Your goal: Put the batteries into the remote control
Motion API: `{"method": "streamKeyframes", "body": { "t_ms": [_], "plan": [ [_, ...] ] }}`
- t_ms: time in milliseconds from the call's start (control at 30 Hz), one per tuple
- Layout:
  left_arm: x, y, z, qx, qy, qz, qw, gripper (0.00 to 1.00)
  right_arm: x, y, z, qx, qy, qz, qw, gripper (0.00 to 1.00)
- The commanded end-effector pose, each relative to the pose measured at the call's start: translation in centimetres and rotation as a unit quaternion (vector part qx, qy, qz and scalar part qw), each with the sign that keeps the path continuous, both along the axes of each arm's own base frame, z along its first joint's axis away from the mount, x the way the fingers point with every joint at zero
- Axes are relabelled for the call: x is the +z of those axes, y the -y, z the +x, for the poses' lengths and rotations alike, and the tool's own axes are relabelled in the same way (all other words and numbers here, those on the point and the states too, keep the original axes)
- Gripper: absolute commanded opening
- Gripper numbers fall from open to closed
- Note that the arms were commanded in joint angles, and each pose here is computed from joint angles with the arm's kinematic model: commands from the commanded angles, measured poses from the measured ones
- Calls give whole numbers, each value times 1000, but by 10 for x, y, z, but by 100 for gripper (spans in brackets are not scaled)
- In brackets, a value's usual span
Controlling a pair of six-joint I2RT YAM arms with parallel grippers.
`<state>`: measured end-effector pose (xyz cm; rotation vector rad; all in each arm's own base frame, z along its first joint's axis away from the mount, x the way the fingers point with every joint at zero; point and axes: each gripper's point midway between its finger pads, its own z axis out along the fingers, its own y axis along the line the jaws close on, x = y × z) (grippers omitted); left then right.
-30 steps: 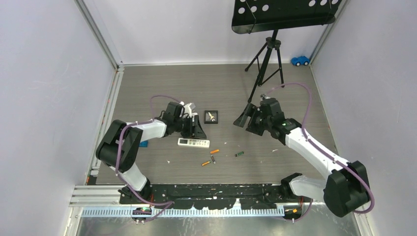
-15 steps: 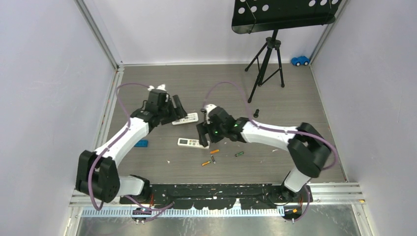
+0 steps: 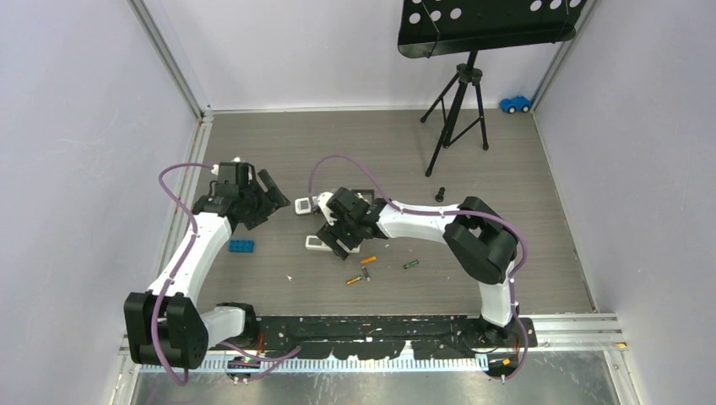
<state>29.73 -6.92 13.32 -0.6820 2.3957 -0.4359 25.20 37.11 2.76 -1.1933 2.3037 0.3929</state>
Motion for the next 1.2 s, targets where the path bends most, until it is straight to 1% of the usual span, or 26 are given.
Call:
{"method": "streamKeyframes", "body": {
  "t_ms": [0, 100, 233, 267, 333, 400, 500, 567, 633, 733, 800, 900, 967, 1067, 1100, 1167],
  "plan": [
    [5, 4, -4, -9, -3, -23, 1000, 77, 5, -13, -6, 59, 2, -5, 998, 78],
    [5, 4, -6, -10, -5, -29, 1000, 77, -1, -13, -7, 66, -1, -15, 998, 72],
    [4, 4, -11, -14, -8, -32, 999, 77, -7, -15, -10, 70, -8, -16, 997, 46],
    [5, 5, -12, -16, -9, -35, 999, 77, -6, -16, -10, 68, -8, -15, 998, 41],
    [6, 9, -16, -26, -8, -45, 999, 77, -3, -16, -10, 63, -5, -6, 998, 33],
    [9, 17, -21, -46, -5, -62, 997, 77, 7, -19, -12, 60, -2, 17, 998, 27],
    [17, 32, -29, -80, 1, -97, 992, 79, 28, -27, -17, 51, -22, 78, 995, 18],
    [27, 45, -33, -108, 11, -128, 986, 81, 46, -34, -22, 35, -50, 132, 989, 15],
    [40, 55, -36, -135, 29, -156, 978, 83, 67, -40, -27, 18, -84, 188, 978, 14],
    [61, 67, -43, -168, 54, -183, 967, 85, 101, -39, -27, -26, -130, 272, 953, 13],
    [76, 71, -48, -189, 78, -191, 960, 88, 128, -36, -22, -58, -163, 340, 924, 13],
    [105, 80, -59, -228, 125, -209, 943, 90, 171, -29, -21, -84, -212, 434, 872, 14],
    [125, 88, -67, -254, 154, -229, 927, 91, 196, -26, -23, -86, -231, 474, 845, 14],
    [154, 100, -76, -294, 187, -273, 897, 92, 226, -23, -33, -84, -267, 511, 812, 14],
    [161, 103, -79, -302, 191, -285, 889, 92, 237, -23, -37, -82, -280, 524, 801, 14],
    [170, 106, -79, -306, 197, -301, 882, 92, 257, -21, -44, -72, -300, 548, 778, 14]
  ]
}}
